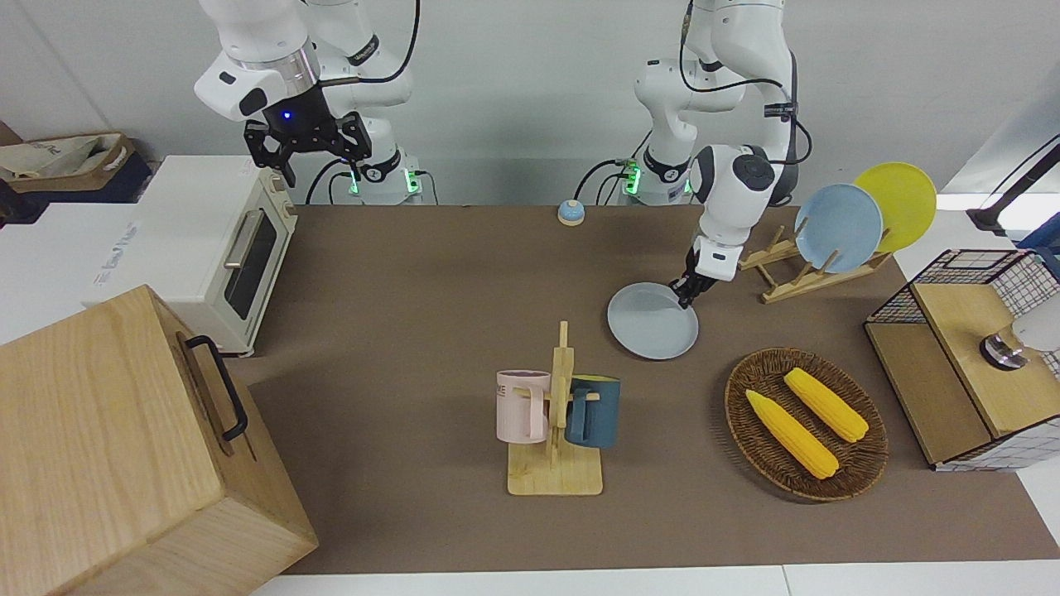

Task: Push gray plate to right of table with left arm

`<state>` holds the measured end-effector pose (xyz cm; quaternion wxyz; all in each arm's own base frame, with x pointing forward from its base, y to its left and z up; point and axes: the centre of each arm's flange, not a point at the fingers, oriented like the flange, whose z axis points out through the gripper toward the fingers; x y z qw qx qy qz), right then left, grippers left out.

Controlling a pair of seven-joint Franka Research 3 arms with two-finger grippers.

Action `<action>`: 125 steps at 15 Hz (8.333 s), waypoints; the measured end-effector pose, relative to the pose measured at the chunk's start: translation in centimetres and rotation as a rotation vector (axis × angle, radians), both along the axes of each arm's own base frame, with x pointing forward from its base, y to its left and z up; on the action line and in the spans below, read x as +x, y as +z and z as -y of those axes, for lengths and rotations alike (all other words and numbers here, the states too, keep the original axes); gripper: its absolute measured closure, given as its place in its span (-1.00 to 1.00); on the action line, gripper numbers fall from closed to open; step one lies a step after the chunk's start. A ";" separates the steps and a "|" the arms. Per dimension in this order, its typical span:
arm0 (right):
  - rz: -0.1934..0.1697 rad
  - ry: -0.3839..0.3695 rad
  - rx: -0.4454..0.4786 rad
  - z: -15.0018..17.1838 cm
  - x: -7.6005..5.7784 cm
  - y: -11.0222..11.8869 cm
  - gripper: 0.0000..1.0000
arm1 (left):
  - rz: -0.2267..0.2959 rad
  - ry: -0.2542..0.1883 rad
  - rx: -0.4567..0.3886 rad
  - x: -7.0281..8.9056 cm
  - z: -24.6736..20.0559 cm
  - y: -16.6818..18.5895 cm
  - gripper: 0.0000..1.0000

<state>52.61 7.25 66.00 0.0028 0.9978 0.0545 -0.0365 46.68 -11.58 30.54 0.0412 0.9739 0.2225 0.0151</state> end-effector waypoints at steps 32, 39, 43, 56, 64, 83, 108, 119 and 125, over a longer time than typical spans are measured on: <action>0.000 0.000 0.000 0.0 0.0 0.0 -0.97 | -0.008 0.125 -0.061 -3.2 25.0 -0.2 0.94; 0.000 0.000 0.000 0.0 0.0 0.0 -0.97 | 0.025 0.141 -0.051 -3.7 29.2 -0.3 0.94; 0.000 0.000 0.000 0.0 0.0 0.0 -0.97 | 0.029 0.142 -0.063 -4.0 31.4 -0.3 0.94; 0.000 0.000 0.000 0.0 0.0 0.0 -0.97 | 0.080 0.124 -0.079 -6.6 39.1 -0.5 0.94; 0.000 0.000 0.000 0.0 0.0 0.0 -0.97 | 0.083 0.130 -0.091 -6.7 40.6 -0.5 0.93; 0.000 0.000 0.000 0.0 0.0 0.0 -0.97 | 0.045 0.132 0.007 1.3 31.6 7.7 -0.96; 0.000 0.000 0.000 0.0 0.0 0.0 -0.97 | -0.061 -0.420 0.054 10.0 -9.7 27.8 -1.00; 0.000 0.000 0.000 0.0 0.0 0.0 -0.97 | -0.050 -0.509 0.054 6.2 -11.3 29.1 -1.00; 0.000 0.000 0.000 0.0 0.0 0.0 -0.97 | -0.038 -0.524 0.059 5.8 -10.5 27.0 -1.00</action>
